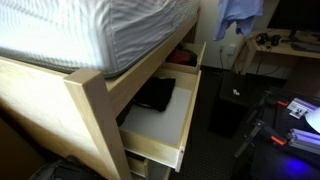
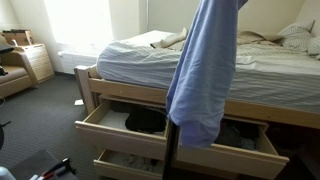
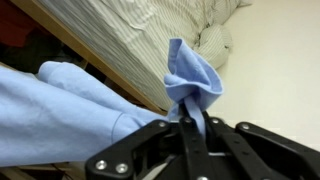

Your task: Pick up the grey cloth from the first drawer and put it in the second drawer.

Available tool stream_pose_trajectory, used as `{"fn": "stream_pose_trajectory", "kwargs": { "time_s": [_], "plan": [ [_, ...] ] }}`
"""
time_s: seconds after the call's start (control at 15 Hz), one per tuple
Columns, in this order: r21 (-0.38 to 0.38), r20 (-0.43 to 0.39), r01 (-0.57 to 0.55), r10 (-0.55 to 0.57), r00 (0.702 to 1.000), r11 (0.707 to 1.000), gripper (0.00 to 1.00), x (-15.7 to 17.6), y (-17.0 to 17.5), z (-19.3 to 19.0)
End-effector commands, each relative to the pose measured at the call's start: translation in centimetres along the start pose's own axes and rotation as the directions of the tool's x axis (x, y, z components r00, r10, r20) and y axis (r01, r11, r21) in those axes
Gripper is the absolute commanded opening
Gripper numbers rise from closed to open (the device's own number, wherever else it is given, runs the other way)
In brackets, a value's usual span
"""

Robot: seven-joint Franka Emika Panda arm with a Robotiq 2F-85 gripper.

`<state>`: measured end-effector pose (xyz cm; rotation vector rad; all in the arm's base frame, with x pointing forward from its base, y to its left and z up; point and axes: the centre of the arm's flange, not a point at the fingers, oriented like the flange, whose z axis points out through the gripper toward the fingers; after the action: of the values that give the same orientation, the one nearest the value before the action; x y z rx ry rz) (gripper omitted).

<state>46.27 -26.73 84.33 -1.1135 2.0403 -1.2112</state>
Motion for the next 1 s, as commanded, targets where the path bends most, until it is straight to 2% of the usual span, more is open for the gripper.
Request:
{"fn": "stream_pose_trajectory", "kwargs": {
  "time_s": [0.0,0.13,0.33,0.4,0.67,0.73,0.8,0.93],
  "plan": [
    [0.022,-0.066,-0.185,0.186,0.980,0.982,0.02,0.0,-3.5,6.6],
    [0.070,-0.073,-0.267,0.272,0.959,0.961,0.02,-0.9,-2.4,9.7],
    [0.131,-0.017,-0.306,0.311,0.950,0.943,0.02,-4.0,0.6,13.7],
    [0.152,0.002,-0.313,0.316,0.949,0.938,0.02,-5.4,2.4,15.2],
    [0.242,-0.006,-0.289,0.299,0.954,0.926,0.02,-10.7,9.9,20.4],
    [0.238,-0.002,-0.285,0.293,0.956,0.929,0.02,-11.4,11.9,21.8],
    [0.189,0.029,-0.298,0.298,0.954,0.936,0.02,-11.5,13.6,23.1],
    [0.058,0.116,-0.373,0.365,0.924,0.926,0.02,-11.4,17.0,26.3]
  ]
}}
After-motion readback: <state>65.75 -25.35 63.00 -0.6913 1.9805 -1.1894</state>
